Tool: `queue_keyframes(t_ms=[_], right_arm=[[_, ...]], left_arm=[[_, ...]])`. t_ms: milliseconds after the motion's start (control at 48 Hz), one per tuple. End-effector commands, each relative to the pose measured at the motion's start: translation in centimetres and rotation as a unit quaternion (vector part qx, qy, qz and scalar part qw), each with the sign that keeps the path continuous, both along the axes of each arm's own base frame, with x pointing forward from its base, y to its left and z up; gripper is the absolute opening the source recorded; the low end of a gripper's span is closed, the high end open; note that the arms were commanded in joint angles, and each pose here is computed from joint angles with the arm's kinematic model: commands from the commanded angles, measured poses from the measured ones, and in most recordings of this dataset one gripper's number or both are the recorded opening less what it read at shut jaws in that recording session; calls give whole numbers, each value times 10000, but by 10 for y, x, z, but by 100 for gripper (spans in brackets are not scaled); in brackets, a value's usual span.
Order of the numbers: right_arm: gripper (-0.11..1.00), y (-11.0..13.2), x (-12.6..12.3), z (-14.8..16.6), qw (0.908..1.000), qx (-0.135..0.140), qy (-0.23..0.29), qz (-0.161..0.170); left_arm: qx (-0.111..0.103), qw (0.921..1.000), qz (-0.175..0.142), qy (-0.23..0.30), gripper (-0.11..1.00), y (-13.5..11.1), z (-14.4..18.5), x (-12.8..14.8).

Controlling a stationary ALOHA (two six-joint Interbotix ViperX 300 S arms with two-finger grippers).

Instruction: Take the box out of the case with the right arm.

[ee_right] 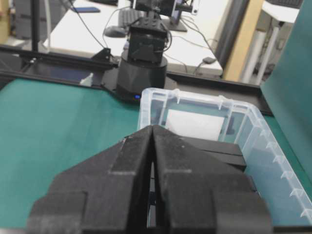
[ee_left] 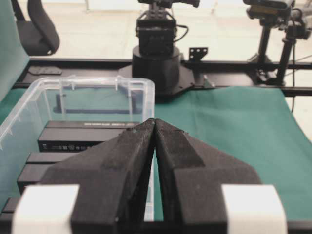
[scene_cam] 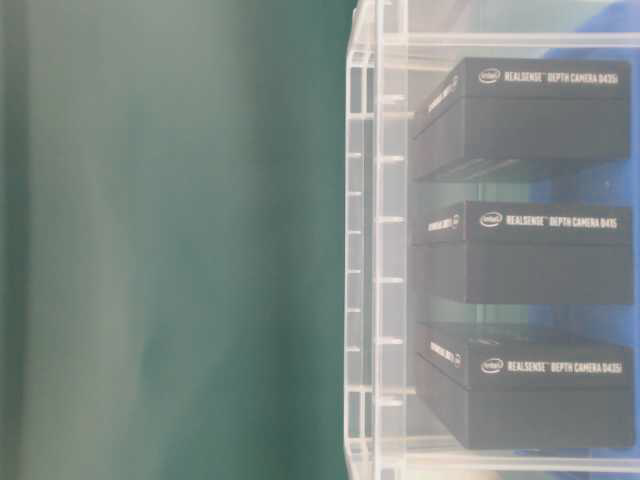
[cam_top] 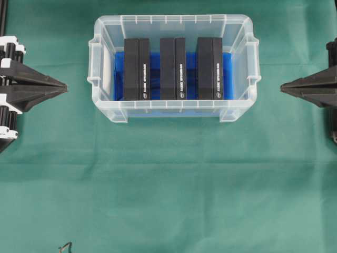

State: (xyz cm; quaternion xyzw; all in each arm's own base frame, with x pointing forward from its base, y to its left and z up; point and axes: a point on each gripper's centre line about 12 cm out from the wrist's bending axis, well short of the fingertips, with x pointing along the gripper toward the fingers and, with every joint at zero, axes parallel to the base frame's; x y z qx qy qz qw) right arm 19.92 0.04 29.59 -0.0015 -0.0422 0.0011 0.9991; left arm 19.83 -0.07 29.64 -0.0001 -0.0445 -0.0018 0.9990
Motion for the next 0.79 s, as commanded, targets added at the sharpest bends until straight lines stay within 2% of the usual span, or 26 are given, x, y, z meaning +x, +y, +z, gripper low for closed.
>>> queue_keyframes(t_ms=[0,291,500,770], right_arm=[[6,0,3,4,10000,23,-23,-5],[6,0,10,19,9982,37,590,-4],[6,0,12,66,9993,45,360,-2],[6,-2,15,120,9993,46,368,-39]], left_arm=[[68,10000,-9,38,11,0,6,3],[39,9998,-4,184,11,0,17,3],[-122,9998,-7,123,11,0,48,1],[-109,9987,28,498,11,1,103,-1]])
